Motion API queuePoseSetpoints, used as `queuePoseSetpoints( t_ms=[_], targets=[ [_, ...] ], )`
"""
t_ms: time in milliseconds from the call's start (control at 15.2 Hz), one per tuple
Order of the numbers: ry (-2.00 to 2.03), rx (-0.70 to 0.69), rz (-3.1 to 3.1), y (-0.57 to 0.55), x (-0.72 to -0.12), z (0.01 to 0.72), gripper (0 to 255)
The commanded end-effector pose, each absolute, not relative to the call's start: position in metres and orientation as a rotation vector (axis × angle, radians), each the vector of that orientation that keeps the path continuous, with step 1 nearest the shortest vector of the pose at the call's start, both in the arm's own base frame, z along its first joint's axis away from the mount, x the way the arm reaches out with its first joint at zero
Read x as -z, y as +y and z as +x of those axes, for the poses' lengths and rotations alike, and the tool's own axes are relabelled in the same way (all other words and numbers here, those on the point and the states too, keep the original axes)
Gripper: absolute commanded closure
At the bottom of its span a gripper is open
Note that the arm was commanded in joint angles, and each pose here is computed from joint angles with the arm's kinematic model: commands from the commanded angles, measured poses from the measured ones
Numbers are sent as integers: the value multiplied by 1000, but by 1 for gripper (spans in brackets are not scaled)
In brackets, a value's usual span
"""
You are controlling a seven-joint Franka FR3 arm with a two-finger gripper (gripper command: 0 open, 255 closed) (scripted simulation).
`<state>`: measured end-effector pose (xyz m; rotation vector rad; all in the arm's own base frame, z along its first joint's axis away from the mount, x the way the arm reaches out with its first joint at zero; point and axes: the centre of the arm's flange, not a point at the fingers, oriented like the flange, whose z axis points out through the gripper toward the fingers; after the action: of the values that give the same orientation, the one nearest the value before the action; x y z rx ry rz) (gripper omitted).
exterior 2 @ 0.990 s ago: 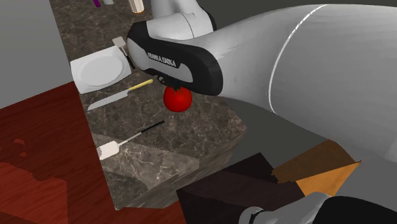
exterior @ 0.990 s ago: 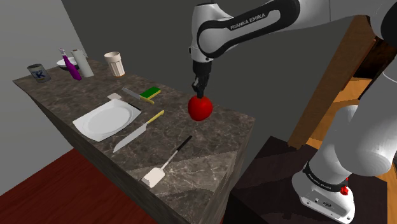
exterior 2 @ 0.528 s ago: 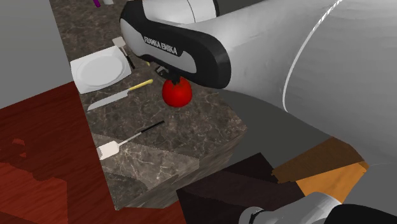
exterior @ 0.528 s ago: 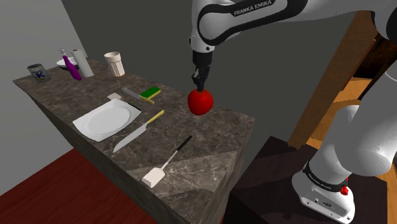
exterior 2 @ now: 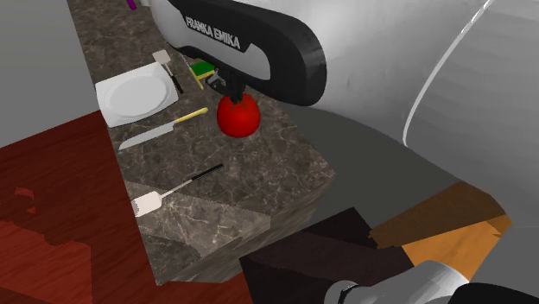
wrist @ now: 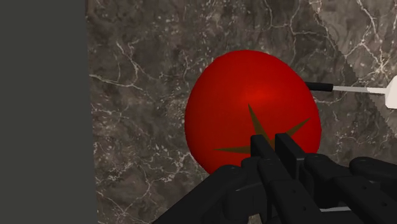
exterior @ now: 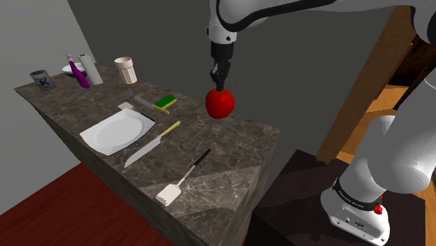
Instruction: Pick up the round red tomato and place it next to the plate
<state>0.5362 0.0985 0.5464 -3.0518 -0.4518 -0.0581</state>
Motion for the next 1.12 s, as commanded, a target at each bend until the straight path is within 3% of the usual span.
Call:
queuePoseSetpoints(
  t_ms=[0, 528, 1056],
  targets=[
    [-452, 58, -3052, 98, -556, 537, 255],
    [-452, 58, -3052, 98, -599, 537, 255],
    [-452, 58, -3052, 174, -556, 597, 255]
  ],
)
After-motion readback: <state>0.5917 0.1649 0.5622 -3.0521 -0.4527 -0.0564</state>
